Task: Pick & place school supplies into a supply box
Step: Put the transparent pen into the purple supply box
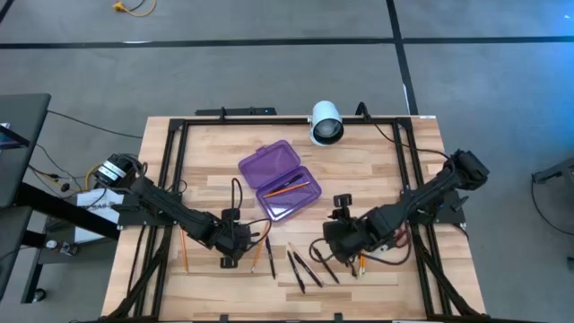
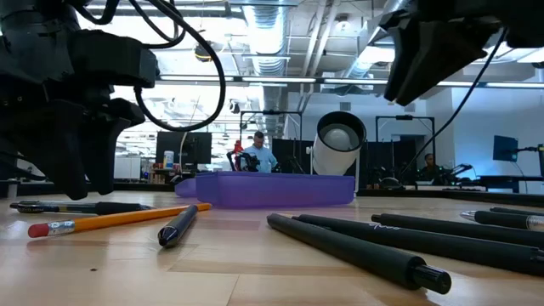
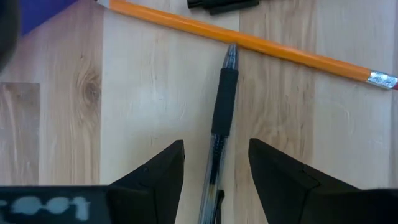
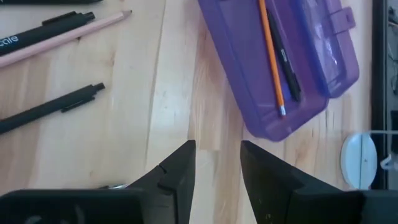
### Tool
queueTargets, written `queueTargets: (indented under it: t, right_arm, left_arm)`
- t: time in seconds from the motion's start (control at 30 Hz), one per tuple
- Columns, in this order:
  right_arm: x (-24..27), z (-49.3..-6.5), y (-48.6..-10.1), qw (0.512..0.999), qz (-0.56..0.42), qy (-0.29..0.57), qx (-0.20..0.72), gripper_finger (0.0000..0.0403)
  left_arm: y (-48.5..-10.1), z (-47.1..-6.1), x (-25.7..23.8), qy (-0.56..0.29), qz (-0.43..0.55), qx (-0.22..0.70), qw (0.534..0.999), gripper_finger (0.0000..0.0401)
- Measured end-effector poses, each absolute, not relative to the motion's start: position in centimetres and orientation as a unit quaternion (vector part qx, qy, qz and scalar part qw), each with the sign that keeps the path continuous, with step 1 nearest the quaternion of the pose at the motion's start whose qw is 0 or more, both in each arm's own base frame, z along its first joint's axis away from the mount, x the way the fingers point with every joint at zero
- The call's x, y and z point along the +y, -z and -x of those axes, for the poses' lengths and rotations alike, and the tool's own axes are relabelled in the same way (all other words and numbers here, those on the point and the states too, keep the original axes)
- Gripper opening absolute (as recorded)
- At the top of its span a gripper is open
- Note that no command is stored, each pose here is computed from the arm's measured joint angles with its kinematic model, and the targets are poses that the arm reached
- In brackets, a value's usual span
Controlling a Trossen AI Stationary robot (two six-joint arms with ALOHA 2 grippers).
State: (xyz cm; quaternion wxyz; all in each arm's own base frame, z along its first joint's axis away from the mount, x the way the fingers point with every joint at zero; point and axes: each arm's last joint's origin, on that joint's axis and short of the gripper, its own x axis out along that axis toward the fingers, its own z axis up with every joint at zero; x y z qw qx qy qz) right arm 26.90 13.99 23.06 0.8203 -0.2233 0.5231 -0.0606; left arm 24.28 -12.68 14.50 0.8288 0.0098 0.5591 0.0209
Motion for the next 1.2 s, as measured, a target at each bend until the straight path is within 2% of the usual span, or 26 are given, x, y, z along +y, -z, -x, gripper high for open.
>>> queueTargets:
  t: [0.27, 0.53, 0.77, 1.03, 1.2]
  right_arm:
    - [15.4, -25.4, -22.1, 0.824, 0.235, 0.084, 0.509, 0.0121]
    - [15.8, -24.6, -21.3, 0.831, 0.208, 0.115, 0.503, 0.0121]
    - [15.9, -23.0, -18.8, 0.840, 0.191, 0.158, 0.482, 0.0121]
    - [15.4, -22.4, -16.9, 0.849, 0.166, 0.182, 0.467, 0.0121]
    - [15.2, -22.3, -16.6, 0.852, 0.173, 0.192, 0.455, 0.0121]
  left_arm:
    - [-12.7, -24.9, -12.7, -0.008, -0.022, 0.585, 0.811, 0.0130]
    - [-12.7, -25.0, -12.6, -0.011, -0.015, 0.590, 0.807, 0.0104]
    - [-12.6, -24.7, -12.4, -0.019, -0.015, 0.603, 0.797, 0.0087]
    - [-12.5, -24.8, -11.9, -0.037, 0.016, 0.613, 0.789, 0.0017]
    - [-12.5, -24.8, -11.8, -0.060, 0.025, 0.608, 0.792, 0.0020]
